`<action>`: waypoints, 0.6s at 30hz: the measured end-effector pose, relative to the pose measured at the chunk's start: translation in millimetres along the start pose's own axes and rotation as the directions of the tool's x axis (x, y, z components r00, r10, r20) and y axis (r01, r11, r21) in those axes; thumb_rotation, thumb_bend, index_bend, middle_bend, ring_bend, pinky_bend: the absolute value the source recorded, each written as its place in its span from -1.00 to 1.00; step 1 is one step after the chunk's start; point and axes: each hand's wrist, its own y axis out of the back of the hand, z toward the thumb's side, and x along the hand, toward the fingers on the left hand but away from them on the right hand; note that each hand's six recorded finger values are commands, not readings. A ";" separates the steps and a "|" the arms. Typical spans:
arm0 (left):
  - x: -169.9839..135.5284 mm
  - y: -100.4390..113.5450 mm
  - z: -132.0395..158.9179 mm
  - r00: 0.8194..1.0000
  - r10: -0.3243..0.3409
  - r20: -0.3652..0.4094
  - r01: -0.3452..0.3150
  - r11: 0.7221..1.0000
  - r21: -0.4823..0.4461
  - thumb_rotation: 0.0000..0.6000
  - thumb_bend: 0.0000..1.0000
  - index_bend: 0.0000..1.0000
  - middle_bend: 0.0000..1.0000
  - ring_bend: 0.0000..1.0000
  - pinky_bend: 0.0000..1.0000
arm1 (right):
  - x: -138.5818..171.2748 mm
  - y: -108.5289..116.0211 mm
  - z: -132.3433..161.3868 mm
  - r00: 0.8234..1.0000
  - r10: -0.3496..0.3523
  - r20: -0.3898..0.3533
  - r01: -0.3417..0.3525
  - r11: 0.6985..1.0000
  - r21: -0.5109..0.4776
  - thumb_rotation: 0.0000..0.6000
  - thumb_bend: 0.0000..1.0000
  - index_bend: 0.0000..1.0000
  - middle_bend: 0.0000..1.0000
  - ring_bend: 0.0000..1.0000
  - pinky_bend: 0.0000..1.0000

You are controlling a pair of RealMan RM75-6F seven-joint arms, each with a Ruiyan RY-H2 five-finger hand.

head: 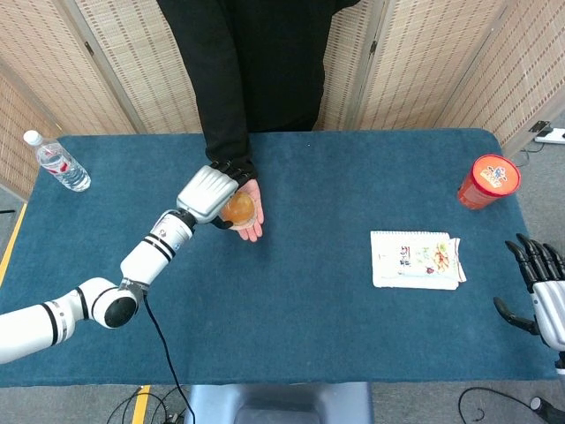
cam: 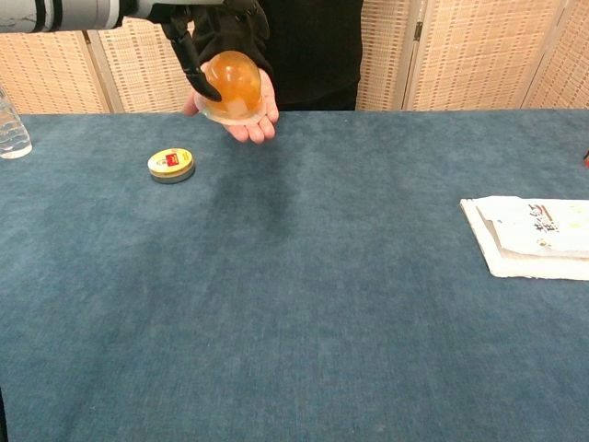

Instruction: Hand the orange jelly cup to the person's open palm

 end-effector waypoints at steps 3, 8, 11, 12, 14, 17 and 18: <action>-3.1 3.3 0.9 1.000 -0.006 -0.004 0.006 1.000 -0.013 1.00 -0.73 -0.93 -0.84 -1.00 -0.65 | -1.1 -1.3 0.7 1.000 0.010 -0.005 -0.010 1.000 -0.001 1.00 -0.52 -1.00 -1.00 -1.00 -1.00; -17.7 13.6 10.9 1.000 -0.024 -0.015 0.023 0.998 -0.063 1.00 -0.73 -1.00 -0.93 -1.00 -0.66 | 1.7 -1.7 5.1 0.999 0.021 -0.036 -0.021 1.000 -0.010 1.00 -0.52 -1.00 -1.00 -1.00 -1.00; -33.8 20.4 21.0 0.999 -0.026 -0.020 0.025 0.996 -0.088 1.00 -0.73 -1.00 -0.96 -1.00 -0.66 | 4.4 -1.7 6.5 0.998 0.026 -0.050 -0.026 1.000 -0.013 1.00 -0.52 -1.00 -1.00 -1.00 -1.00; -40.4 21.9 23.7 0.999 -0.028 -0.022 0.026 0.995 -0.093 1.00 -0.73 -1.00 -0.98 -1.00 -0.66 | 5.3 -1.7 7.0 0.998 0.027 -0.054 -0.027 1.000 -0.012 1.00 -0.52 -1.00 -1.00 -1.00 -1.00; -58.6 23.6 27.4 0.999 -0.027 -0.035 0.024 0.995 -0.100 1.00 -0.73 -1.00 -0.98 -1.00 -0.66 | 7.7 -1.6 8.3 0.997 0.029 -0.065 -0.030 0.999 -0.013 1.00 -0.52 -1.00 -1.00 -1.00 -1.00; -90.5 20.3 17.5 0.996 -0.007 -0.094 -0.001 0.996 -0.089 1.00 -0.73 -1.00 -0.98 -1.00 -0.66 | 11.2 -1.4 8.1 0.997 0.028 -0.068 -0.028 1.000 -0.012 1.00 -0.52 -1.00 -1.00 -1.00 -1.00; -100.6 18.7 11.0 0.993 0.006 -0.120 -0.015 0.997 -0.077 1.00 -0.73 -1.00 -0.98 -1.00 -0.66 | 11.6 -1.8 8.3 0.997 0.028 -0.068 -0.029 1.000 -0.009 1.00 -0.52 -1.00 -1.00 -1.00 -1.00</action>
